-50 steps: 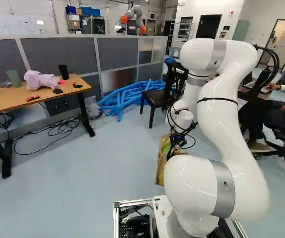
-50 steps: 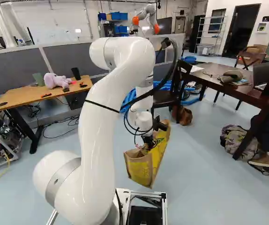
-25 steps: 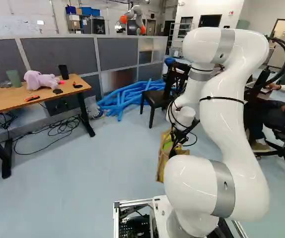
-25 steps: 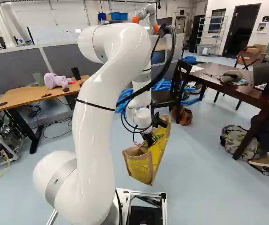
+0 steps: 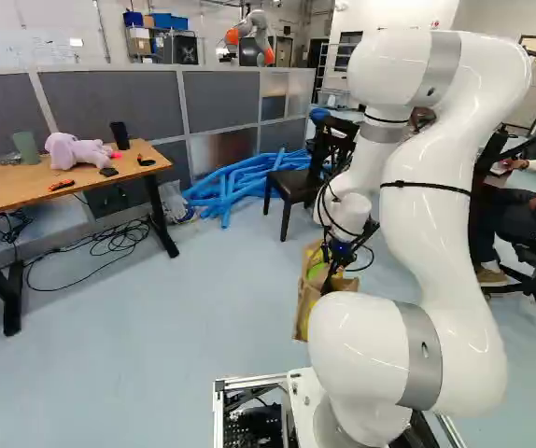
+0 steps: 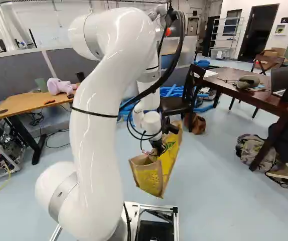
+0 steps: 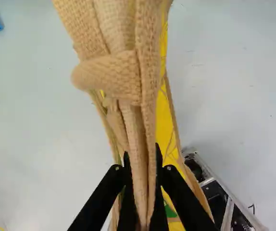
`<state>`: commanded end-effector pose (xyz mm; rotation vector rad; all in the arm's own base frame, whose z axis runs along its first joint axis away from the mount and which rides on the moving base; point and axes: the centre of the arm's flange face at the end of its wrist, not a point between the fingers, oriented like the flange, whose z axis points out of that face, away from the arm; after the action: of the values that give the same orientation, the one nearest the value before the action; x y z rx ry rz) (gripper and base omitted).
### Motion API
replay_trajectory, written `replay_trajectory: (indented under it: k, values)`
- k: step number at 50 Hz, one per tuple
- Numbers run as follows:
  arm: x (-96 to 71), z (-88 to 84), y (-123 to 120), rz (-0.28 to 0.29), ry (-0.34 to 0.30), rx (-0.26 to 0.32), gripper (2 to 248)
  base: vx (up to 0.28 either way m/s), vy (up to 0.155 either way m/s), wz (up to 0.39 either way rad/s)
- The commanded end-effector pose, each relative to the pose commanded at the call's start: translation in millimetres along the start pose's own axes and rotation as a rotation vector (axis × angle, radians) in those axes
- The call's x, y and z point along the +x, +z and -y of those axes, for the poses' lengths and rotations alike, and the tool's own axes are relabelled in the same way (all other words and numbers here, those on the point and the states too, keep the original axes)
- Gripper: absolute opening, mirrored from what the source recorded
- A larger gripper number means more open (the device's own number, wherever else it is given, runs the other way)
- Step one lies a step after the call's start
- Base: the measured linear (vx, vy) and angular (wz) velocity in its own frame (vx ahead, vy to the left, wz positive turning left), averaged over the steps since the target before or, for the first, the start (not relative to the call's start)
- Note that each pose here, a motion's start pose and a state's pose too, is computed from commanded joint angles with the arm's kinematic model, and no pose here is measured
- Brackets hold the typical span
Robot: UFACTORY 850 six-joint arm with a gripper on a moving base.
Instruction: Pick up the bag on the ground and place it on the table
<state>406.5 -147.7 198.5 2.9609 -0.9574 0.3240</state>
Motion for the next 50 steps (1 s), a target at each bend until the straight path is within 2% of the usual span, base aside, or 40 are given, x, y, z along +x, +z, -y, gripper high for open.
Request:
replay_trajectory:
  k: [13,33,50]
  values:
    - [-4.7,-0.3,-19,0.009,-0.008,0.001,21,0.0,0.0,0.0]
    - [-4.5,4.9,-46,0.019,-0.078,0.004,21,0.0,0.0,0.0]
    - [-3.0,10.4,-69,0.028,-0.101,0.004,21,0.0,0.0,0.0]
